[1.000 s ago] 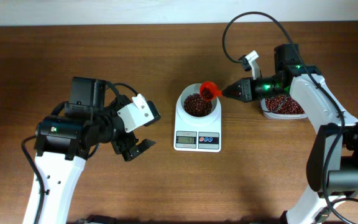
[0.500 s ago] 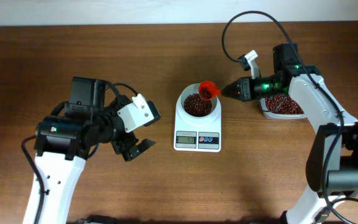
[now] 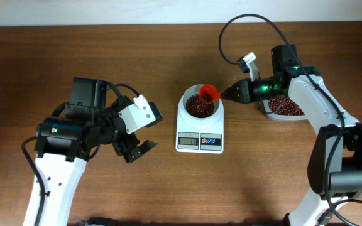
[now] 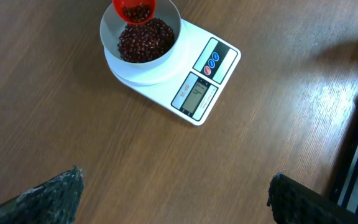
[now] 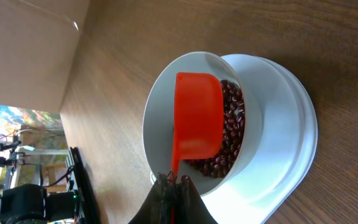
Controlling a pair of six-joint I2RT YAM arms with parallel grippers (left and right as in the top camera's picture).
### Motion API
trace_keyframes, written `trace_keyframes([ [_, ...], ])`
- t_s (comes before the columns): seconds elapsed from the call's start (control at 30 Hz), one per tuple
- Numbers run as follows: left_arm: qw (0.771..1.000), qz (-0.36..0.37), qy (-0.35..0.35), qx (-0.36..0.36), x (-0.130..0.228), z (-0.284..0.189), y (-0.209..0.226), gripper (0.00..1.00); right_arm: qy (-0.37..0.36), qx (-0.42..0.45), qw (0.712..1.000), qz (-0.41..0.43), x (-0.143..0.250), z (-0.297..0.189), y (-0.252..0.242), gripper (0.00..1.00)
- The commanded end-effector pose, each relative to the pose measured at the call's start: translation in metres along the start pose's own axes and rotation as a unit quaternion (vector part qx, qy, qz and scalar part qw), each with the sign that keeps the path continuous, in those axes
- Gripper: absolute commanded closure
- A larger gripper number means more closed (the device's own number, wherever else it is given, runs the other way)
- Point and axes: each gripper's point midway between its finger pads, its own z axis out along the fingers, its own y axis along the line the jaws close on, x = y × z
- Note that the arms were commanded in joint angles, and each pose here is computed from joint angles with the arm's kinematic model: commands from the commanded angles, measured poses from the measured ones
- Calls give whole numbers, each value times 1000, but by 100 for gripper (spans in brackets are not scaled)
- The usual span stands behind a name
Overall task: Scoop and weigh 50g on scale
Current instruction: 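Lower the scoop into the bowl and shake out beans with the right gripper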
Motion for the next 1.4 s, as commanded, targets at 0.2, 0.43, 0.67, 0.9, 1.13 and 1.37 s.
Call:
trace_keyframes([
  [0.2,1000,5,-8,-5,-4,-4,2,1,3,-10,1000,-3,2,4,4,96],
  [0.43,1000,5,-8,-5,-4,-4,2,1,19,32,999,13,9,3,-10,96],
  [0.67,1000,5,-8,-5,-4,-4,2,1,2,-25,1000,-4,2,4,9,96],
  [0.9,1000,5,-8,-5,-4,-4,2,1,3,-27,1000,-1,1,6,12,96],
  [1.13,1000,5,-8,-5,-4,-4,2,1,20,8,999,37,8,10,4,96],
  [1.37,1000,5,-8,-5,-4,-4,2,1,12,-40,999,9,3,13,22,96],
])
